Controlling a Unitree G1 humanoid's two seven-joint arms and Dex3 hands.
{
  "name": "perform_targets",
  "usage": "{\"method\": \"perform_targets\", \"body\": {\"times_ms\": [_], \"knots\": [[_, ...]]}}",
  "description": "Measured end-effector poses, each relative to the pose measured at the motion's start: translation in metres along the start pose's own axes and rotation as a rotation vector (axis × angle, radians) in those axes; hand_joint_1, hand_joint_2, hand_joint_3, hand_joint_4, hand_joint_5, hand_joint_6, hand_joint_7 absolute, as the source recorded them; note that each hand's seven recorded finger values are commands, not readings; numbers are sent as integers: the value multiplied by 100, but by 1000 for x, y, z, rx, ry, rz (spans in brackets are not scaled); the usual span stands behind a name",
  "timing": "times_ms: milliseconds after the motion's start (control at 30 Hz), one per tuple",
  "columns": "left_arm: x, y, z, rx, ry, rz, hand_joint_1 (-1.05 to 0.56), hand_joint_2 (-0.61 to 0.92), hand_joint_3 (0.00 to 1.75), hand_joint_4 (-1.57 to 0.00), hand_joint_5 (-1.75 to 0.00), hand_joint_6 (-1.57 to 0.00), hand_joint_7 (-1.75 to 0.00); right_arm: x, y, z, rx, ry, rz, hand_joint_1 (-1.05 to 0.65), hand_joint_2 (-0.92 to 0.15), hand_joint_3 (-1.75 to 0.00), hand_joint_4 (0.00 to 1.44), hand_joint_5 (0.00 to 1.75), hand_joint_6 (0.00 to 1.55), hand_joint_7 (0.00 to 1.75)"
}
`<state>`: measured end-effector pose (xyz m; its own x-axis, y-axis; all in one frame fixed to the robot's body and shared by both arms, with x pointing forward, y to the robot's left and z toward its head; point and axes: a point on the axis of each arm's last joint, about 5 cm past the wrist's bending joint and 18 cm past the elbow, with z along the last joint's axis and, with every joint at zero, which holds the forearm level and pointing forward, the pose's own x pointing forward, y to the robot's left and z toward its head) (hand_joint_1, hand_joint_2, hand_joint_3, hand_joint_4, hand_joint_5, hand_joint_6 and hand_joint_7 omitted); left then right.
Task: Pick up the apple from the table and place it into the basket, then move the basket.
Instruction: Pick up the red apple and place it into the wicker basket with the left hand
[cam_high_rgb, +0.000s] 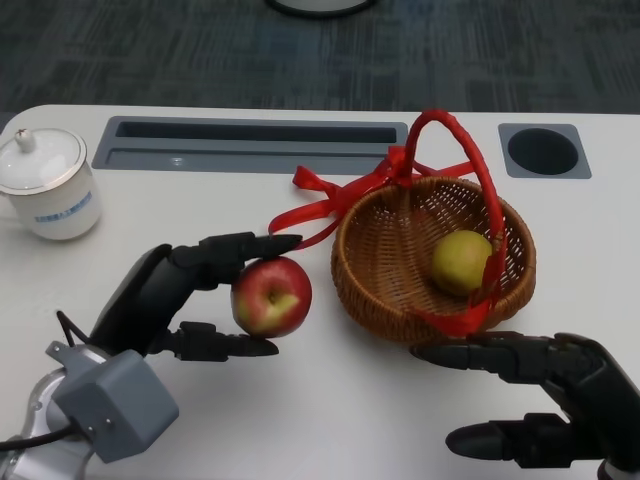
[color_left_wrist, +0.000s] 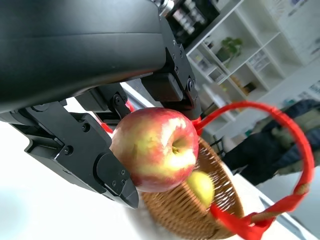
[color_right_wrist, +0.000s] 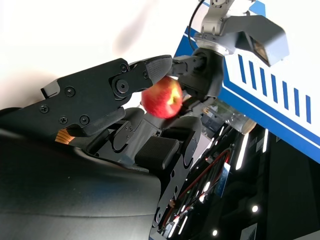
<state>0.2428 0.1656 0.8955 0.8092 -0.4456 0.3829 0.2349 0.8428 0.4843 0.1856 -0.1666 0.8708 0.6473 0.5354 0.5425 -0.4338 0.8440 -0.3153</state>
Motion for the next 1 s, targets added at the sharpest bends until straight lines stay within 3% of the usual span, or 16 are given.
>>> {"method": "perform_targets", "body": {"times_ms": [333, 533, 800, 1000], "knots": [[14, 4, 25, -19, -88, 34, -7, 74, 0, -130, -3, -119, -1, 0, 0, 0, -3, -4, 2, -33, -79, 0, 83, 0, 78, 0], [37, 0, 34, -6, -150, 11, -8, 73, 0, -132, -2, -120, -1, 1, 2, 0, 5, -8, 3, -32, -79, 0, 83, 0, 79, 0], [74, -12, 39, -9, -173, -54, -11, 73, 0, -130, -1, -119, 0, 0, 6, -1, 16, -10, -5, -32, -79, 0, 84, 0, 79, 0], [99, -24, 40, -3, -140, -117, -12, 74, 1, -131, -1, -119, 0, -2, 10, 0, 24, -5, -2, -33, -79, 0, 85, 0, 79, 0]]}}
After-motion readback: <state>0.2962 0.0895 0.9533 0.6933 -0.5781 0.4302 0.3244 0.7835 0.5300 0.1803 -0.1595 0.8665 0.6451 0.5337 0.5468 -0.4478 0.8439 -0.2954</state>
